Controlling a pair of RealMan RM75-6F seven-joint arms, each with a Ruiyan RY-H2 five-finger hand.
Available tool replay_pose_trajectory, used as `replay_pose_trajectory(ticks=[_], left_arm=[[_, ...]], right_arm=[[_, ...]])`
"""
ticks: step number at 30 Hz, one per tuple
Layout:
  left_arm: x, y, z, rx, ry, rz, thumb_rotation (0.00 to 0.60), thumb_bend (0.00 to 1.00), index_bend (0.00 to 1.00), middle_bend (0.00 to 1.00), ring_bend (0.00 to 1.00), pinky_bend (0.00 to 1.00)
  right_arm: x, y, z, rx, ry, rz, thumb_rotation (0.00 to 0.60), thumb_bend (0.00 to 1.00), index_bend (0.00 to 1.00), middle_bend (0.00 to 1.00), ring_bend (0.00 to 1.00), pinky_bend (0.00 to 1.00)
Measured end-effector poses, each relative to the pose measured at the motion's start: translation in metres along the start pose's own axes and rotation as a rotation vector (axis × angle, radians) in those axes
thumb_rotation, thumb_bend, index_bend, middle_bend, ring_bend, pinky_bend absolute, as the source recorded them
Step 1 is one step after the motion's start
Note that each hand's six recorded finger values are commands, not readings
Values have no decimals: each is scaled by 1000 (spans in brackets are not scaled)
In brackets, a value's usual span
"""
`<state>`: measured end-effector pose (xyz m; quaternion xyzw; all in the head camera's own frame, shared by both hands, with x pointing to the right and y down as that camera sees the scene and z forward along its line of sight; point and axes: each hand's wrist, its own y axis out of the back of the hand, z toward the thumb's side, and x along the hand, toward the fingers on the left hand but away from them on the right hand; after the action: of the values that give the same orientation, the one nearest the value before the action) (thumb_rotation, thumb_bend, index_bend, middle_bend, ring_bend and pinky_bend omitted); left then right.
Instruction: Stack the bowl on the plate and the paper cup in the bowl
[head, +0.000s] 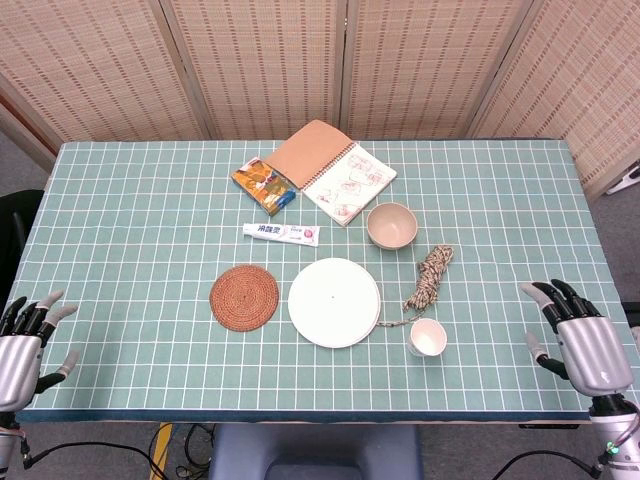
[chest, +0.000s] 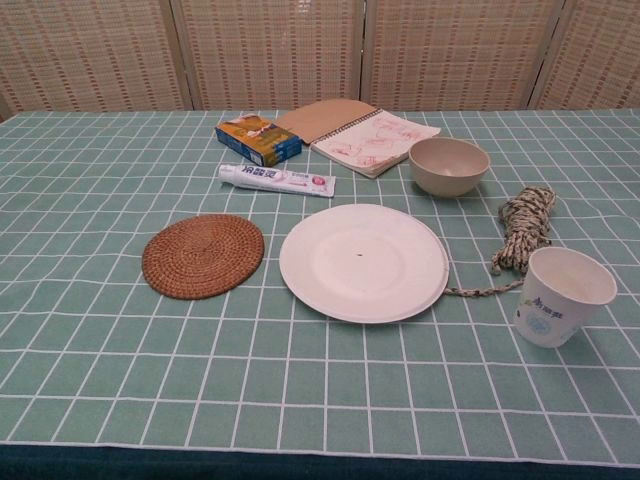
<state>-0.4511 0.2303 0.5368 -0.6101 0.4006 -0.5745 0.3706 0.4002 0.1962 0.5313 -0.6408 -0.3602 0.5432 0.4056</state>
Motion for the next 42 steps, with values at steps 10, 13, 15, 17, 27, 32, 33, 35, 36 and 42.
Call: replay_pose_trajectory(ticks=[10,13,15,17,27,32,33,35,36,42], left_arm=[[-7,2,-5,1,12,3,600,298,231,136,161,75],[-8,4,-6,2,16,7,600,298,231,136,161,75],[-9,5,-6,3,16,11,600,298,231,136,161,75],[-10,7,-5,4,16,14,600,298,231,137,161,75],[-13,10,-7,12,25,17,600,298,231,137,161,75],[-16,11,-9,15,34,18,600,297,231,136,161,75],[-16,12,-10,16,36,19,600,298,231,136,161,75],[-16,12,-11,18,39,18,600,298,231,136,161,75],[-16,12,-11,18,40,18,600,298,231,137,161,75],[-17,11,-14,21,47,13,600,298,231,137,161,75]], right_arm=[[-55,-12,17,4,53,96,600,360,176,201,124,298],[-82,-13,29,-9,83,115,600,359,176,201,124,298],[-100,-14,38,-16,105,125,600,360,178,201,124,298],[-114,-16,46,-22,122,135,600,359,189,201,124,298],[-190,-42,74,-35,119,216,600,290,267,199,121,279],[-217,-57,90,11,127,222,600,263,298,198,111,218],[-222,-62,93,24,128,225,600,263,302,198,110,215],[-227,-71,97,42,126,231,600,263,304,198,110,211],[-230,-76,99,52,126,235,600,263,305,198,110,211],[-243,-99,113,108,133,241,600,263,324,198,110,211]])
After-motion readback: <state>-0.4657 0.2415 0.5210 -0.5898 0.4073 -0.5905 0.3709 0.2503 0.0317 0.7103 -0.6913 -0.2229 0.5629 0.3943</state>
